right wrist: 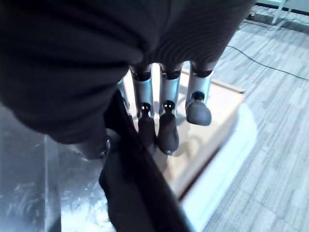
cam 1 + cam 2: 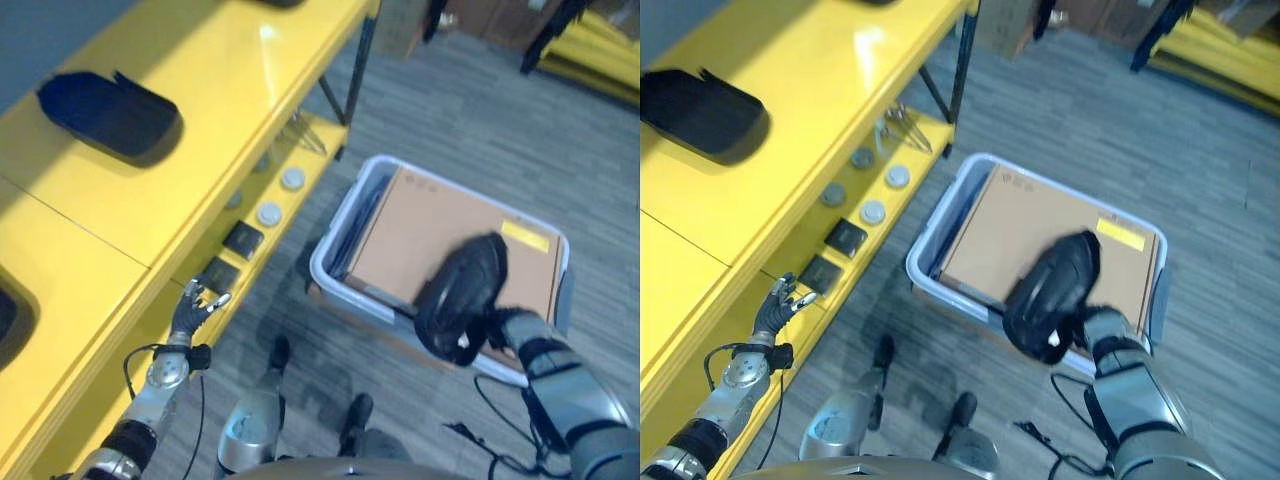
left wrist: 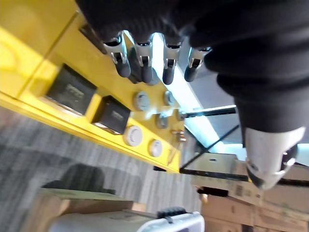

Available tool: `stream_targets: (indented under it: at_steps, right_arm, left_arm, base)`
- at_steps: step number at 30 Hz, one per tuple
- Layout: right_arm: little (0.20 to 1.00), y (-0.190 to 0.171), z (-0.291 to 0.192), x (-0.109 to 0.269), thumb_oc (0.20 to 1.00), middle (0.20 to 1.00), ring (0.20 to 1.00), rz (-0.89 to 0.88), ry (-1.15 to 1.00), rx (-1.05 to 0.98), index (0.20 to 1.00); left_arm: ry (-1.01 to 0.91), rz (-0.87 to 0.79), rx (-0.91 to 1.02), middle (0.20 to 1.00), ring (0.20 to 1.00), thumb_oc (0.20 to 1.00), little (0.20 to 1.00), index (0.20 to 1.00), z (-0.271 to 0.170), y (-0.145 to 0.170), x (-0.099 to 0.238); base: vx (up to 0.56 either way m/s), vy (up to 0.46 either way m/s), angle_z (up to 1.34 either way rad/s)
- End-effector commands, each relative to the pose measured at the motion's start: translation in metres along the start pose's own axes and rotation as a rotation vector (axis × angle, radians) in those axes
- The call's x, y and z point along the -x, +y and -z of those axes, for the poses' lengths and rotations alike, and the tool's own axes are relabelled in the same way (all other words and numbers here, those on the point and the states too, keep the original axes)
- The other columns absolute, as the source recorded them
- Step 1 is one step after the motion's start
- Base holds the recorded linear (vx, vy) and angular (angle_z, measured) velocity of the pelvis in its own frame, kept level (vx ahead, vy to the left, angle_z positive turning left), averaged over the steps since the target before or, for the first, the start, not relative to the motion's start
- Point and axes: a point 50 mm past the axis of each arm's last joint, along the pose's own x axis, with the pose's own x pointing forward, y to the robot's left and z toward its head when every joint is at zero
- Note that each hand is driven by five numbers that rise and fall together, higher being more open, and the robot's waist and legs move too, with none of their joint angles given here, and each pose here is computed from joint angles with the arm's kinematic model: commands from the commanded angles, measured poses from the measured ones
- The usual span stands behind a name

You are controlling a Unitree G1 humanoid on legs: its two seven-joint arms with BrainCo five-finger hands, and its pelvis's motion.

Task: Move parts from the plastic box to the shelf.

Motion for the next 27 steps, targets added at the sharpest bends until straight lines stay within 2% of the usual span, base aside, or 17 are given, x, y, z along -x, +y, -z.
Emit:
stream_targets:
  at_steps: [1, 6, 10, 14, 17, 27]
  right_arm:
    - [0.2, -0.025, -0.024, 0.004, 0.2, 0.2, 0.2, 0.19, -0.192, -0.017, 0.2]
    - [0.2, -0.04, -0.063, 0.029, 0.2, 0.2, 0.2, 0.44, -0.523, 0.016, 0.2]
    - [0.2, -0.052, -0.083, 0.049, 0.2, 0.2, 0.2, 0.542, -0.674, 0.055, 0.2]
    - [0.2, -0.068, -0.114, 0.085, 0.2, 0.2, 0.2, 0.678, -0.906, 0.109, 0.2]
    - [0.2, -0.08, -0.148, 0.128, 0.2, 0.2, 0.2, 0.794, -1.137, 0.186, 0.2]
    - [0.2, -0.082, -0.189, 0.182, 0.2, 0.2, 0.2, 0.855, -1.409, 0.237, 0.2]
  left_arm:
    - [-0.085, 0.101, 0.004, 1.0, 1.0, 1.0, 1.0, 1.0, -0.024, -0.015, -0.013]
    - [-0.159, 0.235, 0.058, 1.0, 1.0, 1.0, 1.0, 1.0, -0.058, -0.033, -0.015]
    - [-0.177, 0.287, 0.067, 1.0, 1.0, 1.0, 1.0, 1.0, -0.073, -0.042, -0.017]
    - [-0.154, 0.395, 0.091, 1.0, 1.0, 1.0, 1.0, 1.0, -0.084, -0.06, -0.02]
    - [-0.101, 0.518, 0.096, 1.0, 1.0, 1.0, 1.0, 1.0, -0.095, -0.086, -0.025]
    - [-0.162, 0.631, 0.079, 1.0, 1.0, 1.0, 1.0, 1.0, -0.133, -0.128, -0.035]
  base:
    - [0.02, -0.084, 0.03]
    - [0.02, -0.029, -0.04]
    - [0.02, 0.001, -0.07]
    - [0.0, 0.017, -0.22]
    - [-0.01, 0.024, -0.2]
    - [-0.01, 0.02, -0.11]
